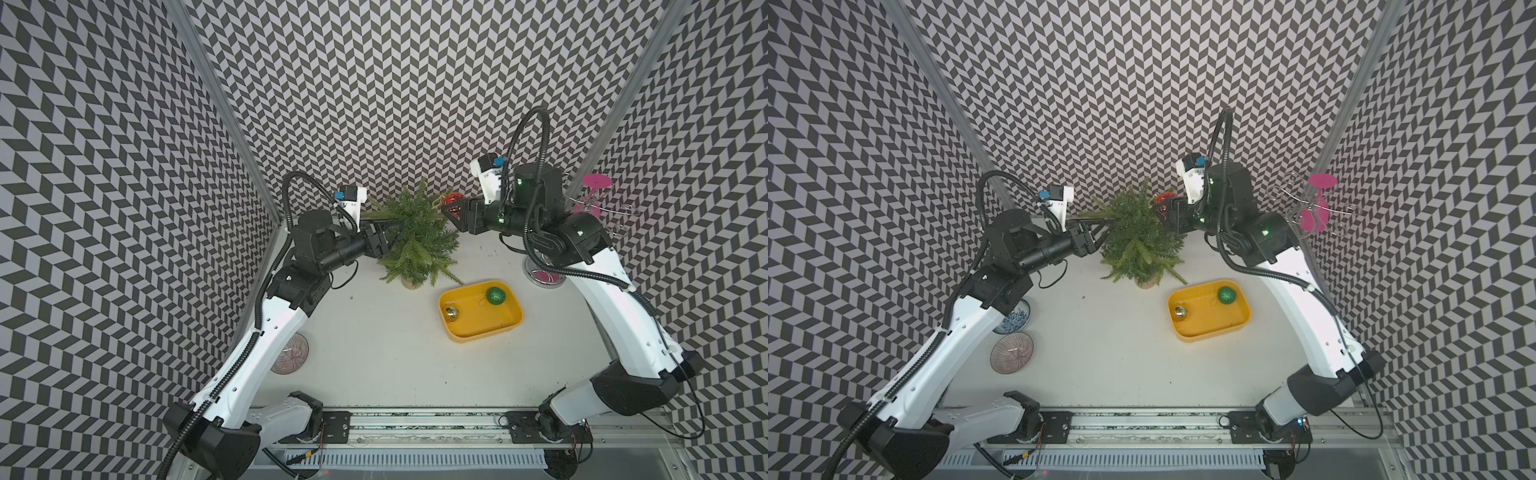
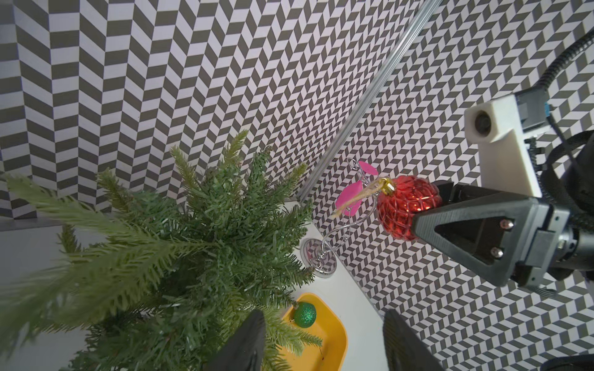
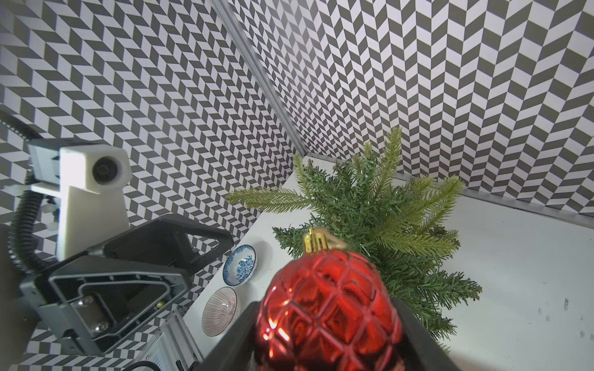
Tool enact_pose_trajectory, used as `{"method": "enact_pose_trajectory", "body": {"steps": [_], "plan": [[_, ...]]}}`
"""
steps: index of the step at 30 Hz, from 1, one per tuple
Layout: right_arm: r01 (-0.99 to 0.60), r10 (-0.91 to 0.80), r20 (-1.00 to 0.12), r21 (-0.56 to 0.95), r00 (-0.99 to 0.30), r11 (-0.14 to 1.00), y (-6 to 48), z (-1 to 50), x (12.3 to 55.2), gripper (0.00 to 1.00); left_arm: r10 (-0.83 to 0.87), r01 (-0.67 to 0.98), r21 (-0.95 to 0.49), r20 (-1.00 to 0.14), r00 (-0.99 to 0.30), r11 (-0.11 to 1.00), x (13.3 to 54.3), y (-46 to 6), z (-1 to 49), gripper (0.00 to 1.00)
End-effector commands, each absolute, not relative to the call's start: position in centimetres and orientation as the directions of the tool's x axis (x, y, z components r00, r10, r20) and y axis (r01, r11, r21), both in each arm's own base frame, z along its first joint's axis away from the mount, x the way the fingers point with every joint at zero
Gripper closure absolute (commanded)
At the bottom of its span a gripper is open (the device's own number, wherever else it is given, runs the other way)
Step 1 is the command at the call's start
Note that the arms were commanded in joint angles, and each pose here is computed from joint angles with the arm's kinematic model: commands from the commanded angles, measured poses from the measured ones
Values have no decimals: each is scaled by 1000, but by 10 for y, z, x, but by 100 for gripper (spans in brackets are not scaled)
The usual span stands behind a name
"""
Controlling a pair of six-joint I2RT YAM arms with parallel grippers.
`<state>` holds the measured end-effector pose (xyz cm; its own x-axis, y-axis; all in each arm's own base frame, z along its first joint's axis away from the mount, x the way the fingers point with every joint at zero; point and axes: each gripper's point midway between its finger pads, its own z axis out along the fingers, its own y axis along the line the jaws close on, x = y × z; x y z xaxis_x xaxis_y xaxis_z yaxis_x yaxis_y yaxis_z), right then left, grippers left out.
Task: Decorate the small christmas tree with ornaments
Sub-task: Hang an ornament on the christmas tree.
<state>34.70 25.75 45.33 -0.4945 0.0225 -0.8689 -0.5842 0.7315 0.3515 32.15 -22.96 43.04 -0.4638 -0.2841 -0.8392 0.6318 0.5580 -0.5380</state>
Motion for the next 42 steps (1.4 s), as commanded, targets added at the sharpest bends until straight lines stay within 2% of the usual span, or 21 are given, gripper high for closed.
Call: {"method": "enact_pose_trajectory", "body": {"steps": [1, 14, 24, 42], "plan": [[-630, 61, -906, 338, -419, 699, 266, 481, 351, 41, -244, 621, -540, -831, -500, 568, 323, -234, 425, 39], [-640, 110, -912, 360, -396, 678, 280, 486, 372, 41, -224, 632, -531, -836, -502, 565, 341, -243, 424, 38], [-609, 70, -907, 334, -414, 720, 283, 458, 390, 41, -220, 630, -530, -835, -504, 568, 340, -242, 417, 37], [-608, 35, -912, 300, -408, 735, 272, 446, 377, 41, -231, 618, -545, -825, -516, 566, 338, -239, 410, 37]]}}
